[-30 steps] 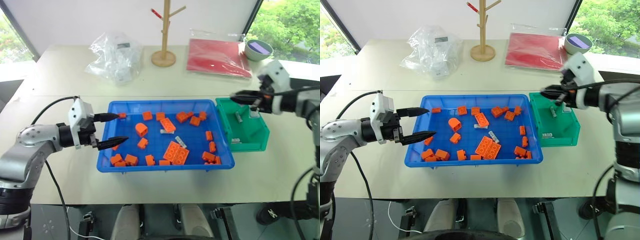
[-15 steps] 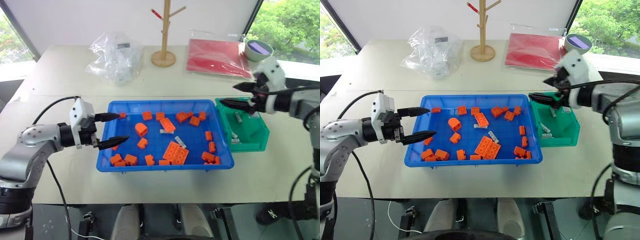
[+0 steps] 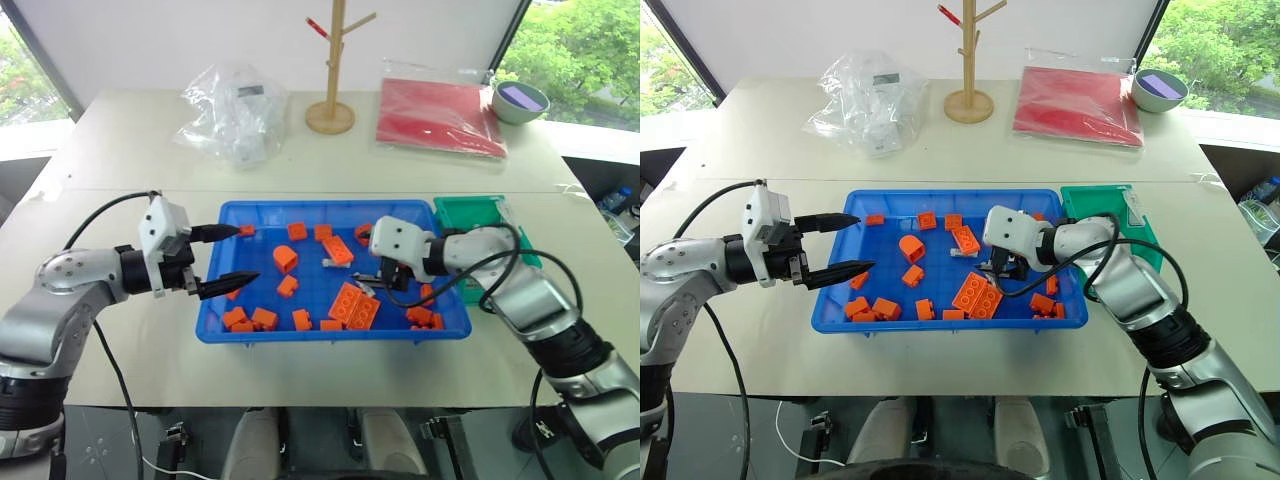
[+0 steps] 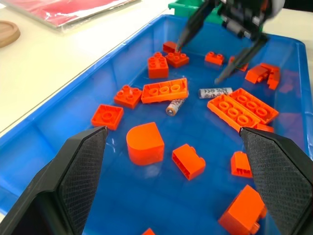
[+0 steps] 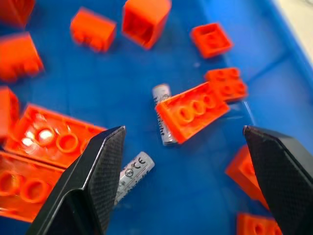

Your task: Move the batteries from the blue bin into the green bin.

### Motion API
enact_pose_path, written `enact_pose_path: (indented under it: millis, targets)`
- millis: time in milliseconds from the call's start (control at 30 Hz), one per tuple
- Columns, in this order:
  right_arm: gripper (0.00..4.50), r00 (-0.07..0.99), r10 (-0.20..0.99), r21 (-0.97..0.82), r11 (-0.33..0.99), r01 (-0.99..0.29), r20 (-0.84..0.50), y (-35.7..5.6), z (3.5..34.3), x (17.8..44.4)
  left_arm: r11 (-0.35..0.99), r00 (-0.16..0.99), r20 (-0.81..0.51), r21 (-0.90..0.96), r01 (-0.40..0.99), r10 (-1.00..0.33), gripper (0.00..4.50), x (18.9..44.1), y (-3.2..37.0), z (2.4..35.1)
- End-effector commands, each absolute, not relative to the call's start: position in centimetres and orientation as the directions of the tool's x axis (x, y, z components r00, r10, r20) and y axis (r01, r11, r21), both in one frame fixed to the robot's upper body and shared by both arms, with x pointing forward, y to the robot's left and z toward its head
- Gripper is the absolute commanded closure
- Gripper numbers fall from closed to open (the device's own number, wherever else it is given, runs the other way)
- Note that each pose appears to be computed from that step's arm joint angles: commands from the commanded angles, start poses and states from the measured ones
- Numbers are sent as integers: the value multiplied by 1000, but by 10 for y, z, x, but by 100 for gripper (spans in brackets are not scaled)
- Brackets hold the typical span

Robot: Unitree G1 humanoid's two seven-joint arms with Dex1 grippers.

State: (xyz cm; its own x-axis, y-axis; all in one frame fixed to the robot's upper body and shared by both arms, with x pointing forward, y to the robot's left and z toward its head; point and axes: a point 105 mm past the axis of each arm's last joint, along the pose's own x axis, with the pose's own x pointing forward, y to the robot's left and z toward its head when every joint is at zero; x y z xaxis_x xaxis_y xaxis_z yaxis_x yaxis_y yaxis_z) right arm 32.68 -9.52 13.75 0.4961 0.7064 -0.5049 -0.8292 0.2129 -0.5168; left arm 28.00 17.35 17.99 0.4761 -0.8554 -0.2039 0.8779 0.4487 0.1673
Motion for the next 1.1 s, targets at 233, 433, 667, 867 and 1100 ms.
enact_pose_path:
  millis: [233,433,667,867,1100]
  targets:
    - [58,520,727,-185,494,-850,-448,-94,144,328,460,507,-199,237,855,-839,0,274,180,194]
    - [1,539,715,-110,553,-826,-447,-100,144,315,463,508,-207,230,856,-836,0,271,181,192]
    - [1,631,646,-524,392,-756,-428,-99,145,337,453,498,-190,233,860,-846,0,278,176,198]
    - [1,620,667,-685,221,-694,-413,-89,144,345,456,502,-183,243,856,-845,0,282,176,201]
    - [134,585,709,-663,222,-715,-393,-79,144,346,469,517,-186,247,848,-836,0,281,179,200]
